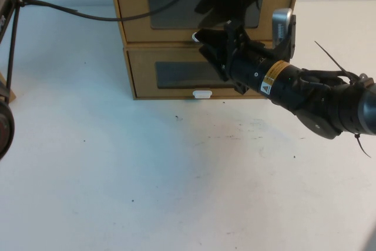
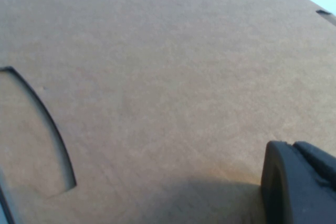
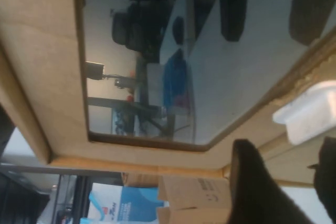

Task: Open the shoe box

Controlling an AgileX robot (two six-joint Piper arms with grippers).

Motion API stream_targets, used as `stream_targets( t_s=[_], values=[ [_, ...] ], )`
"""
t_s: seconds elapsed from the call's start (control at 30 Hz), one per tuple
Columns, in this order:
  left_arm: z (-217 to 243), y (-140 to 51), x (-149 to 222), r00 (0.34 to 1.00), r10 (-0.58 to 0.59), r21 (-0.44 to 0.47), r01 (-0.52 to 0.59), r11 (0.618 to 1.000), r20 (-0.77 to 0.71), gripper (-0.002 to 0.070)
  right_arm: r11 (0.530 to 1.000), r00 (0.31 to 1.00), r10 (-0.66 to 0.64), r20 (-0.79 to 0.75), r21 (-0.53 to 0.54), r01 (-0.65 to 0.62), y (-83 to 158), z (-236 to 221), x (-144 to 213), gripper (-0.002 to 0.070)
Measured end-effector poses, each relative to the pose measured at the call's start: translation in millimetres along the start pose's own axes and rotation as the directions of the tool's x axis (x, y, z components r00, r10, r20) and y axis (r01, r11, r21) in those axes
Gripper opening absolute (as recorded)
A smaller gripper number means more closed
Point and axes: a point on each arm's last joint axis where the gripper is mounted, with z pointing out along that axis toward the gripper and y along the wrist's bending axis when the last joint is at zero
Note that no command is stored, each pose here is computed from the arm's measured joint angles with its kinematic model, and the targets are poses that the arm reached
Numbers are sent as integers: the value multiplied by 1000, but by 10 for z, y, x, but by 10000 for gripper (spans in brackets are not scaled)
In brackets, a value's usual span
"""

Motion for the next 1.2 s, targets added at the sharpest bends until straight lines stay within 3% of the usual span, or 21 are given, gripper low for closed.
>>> stream_targets(
  t_s=[0.57,1.2],
  values=[
    [0,1,1,1000,2,-1,-2,1000,-1,-6,998,999,-17,29,55,16,-109,26,-25,244],
    [-7,6,-5,1000,16,-9,-16,1000,-5,-6,1000,1000,-6,21,-6,6,-162,118,-27,244]
  ],
)
